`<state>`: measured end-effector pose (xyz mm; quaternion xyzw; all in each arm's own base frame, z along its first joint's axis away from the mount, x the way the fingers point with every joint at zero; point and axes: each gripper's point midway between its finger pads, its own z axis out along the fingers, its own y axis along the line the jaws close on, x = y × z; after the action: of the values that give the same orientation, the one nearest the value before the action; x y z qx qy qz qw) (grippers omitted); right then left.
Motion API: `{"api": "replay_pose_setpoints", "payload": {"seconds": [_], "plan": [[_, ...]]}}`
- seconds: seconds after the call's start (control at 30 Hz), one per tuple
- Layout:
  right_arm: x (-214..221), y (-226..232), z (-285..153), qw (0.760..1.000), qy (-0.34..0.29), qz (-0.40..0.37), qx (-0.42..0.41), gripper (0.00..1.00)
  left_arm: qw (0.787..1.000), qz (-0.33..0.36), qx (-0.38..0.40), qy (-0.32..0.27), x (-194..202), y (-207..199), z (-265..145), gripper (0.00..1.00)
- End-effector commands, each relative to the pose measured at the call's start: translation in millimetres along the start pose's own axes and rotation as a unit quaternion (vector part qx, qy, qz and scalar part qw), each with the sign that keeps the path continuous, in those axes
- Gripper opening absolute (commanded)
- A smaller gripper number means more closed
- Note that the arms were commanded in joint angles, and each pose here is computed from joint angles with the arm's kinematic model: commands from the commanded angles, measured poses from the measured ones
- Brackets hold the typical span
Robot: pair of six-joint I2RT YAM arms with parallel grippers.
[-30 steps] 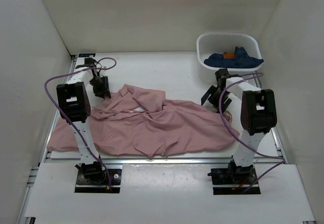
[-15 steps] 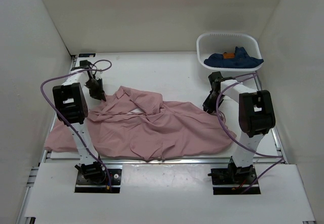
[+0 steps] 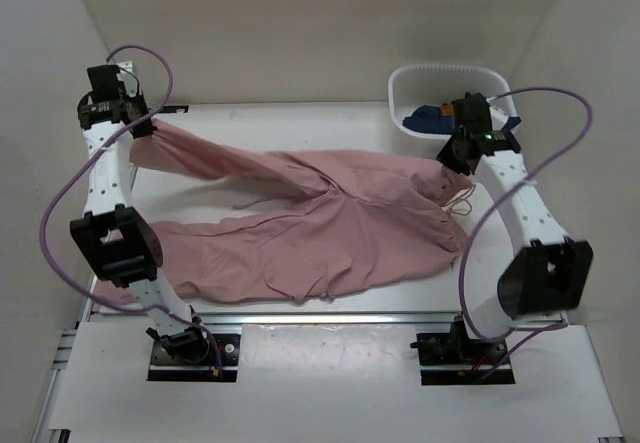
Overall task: Fold and stack the trousers
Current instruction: Flatten the trousers out
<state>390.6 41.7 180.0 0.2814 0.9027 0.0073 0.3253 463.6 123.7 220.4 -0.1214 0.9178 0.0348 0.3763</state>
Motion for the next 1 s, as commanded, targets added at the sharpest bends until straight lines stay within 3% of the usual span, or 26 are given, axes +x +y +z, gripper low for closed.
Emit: {"api": "replay_pose_setpoints", "payload": {"seconds": [0.0, 0.13, 0.17, 0.23, 0.27, 0.3, 0.33, 0.37, 0.43, 0.47, 0.53, 0.6, 0.73, 0.83, 0.87, 0.9, 0.97], "plan": [[-16.9, -37.2, -25.2, 0.996, -0.071, 0.001, 0.046, 0.00, 0.997, 0.000, -0.037, -0.063, -21.0, 12.7, -50.3, 0.14], [26.3, -55.7, -13.1, 0.998, -0.029, -0.001, 0.048, 0.00, 0.998, 0.001, -0.062, 0.006, 51.6, 22.3, -33.4, 0.14], [47.2, -69.6, -7.6, 0.998, -0.004, -0.003, 0.068, 0.00, 0.996, 0.002, -0.080, 0.047, 89.1, 28.8, -22.7, 0.14], [68.5, -85.6, -2.3, 0.995, 0.017, 0.010, 0.095, 0.00, 0.994, 0.003, -0.091, 0.057, 112.8, 32.7, -20.6, 0.14], [85.2, -97.3, 0.1, 0.994, 0.030, 0.013, 0.107, 0.00, 0.991, 0.002, -0.099, 0.090, 146.4, 38.4, -14.5, 0.14], [95.3, -108.3, 0.9, 0.992, 0.041, 0.020, 0.121, 0.03, 0.990, 0.003, -0.099, 0.099, 159.3, 38.5, -12.9, 0.14], [104.6, -114.3, 2.4, 0.990, 0.053, 0.027, 0.125, 0.14, 0.989, 0.003, -0.099, 0.109, 171.8, 38.4, -12.1, 0.14], [114.0, -117.9, 2.7, 0.990, 0.064, 0.026, 0.125, 0.20, 0.987, 0.004, -0.099, 0.126, 186.5, 38.4, -10.4, 0.20], [124.6, -126.6, 3.8, 0.988, 0.080, 0.037, 0.130, 0.37, 0.981, 0.007, -0.104, 0.162, 218.6, 40.4, -8.8, 0.50], [126.9, -128.5, 3.1, 0.988, 0.080, 0.037, 0.130, 0.52, 0.980, 0.003, -0.107, 0.168, 224.2, 43.8, -9.1, 0.64], [120.5, -131.1, -2.2, 0.987, 0.078, 0.046, 0.133, 0.60, 0.980, -0.003, -0.112, 0.166, 219.4, 48.6, -11.3, 0.84], [104.7, -124.7, -7.6, 0.989, 0.064, 0.049, 0.124, 0.63, 0.982, -0.021, -0.106, 0.154, 201.9, 54.3, -16.9, 0.89], [79.6, -120.7, -13.5, 0.989, 0.044, 0.078, 0.121, 0.70, 0.995, -0.041, -0.051, 0.079, 118.4, 46.2, -27.9, 0.93], [81.7, -110.2, -1.1, 0.987, 0.070, 0.104, 0.101, 0.75, 0.995, -0.036, -0.003, 0.095, 97.9, 25.3, -10.5, 0.93], [77.2, -106.9, 4.3, 0.986, 0.071, 0.117, 0.095, 0.75, 0.993, -0.034, 0.011, 0.110, 97.9, 17.7, -3.7, 0.94], [81.5, -107.1, 12.7, 0.984, 0.090, 0.120, 0.100, 0.77, 0.985, -0.037, 0.027, 0.164, 118.1, 10.5, 14.3, 0.94], [81.3, -96.9, 17.9, 0.983, 0.108, 0.122, 0.087, 0.78, 0.982, -0.035, 0.044, 0.181, 112.5, 1.4, 28.4, 0.94]]}}
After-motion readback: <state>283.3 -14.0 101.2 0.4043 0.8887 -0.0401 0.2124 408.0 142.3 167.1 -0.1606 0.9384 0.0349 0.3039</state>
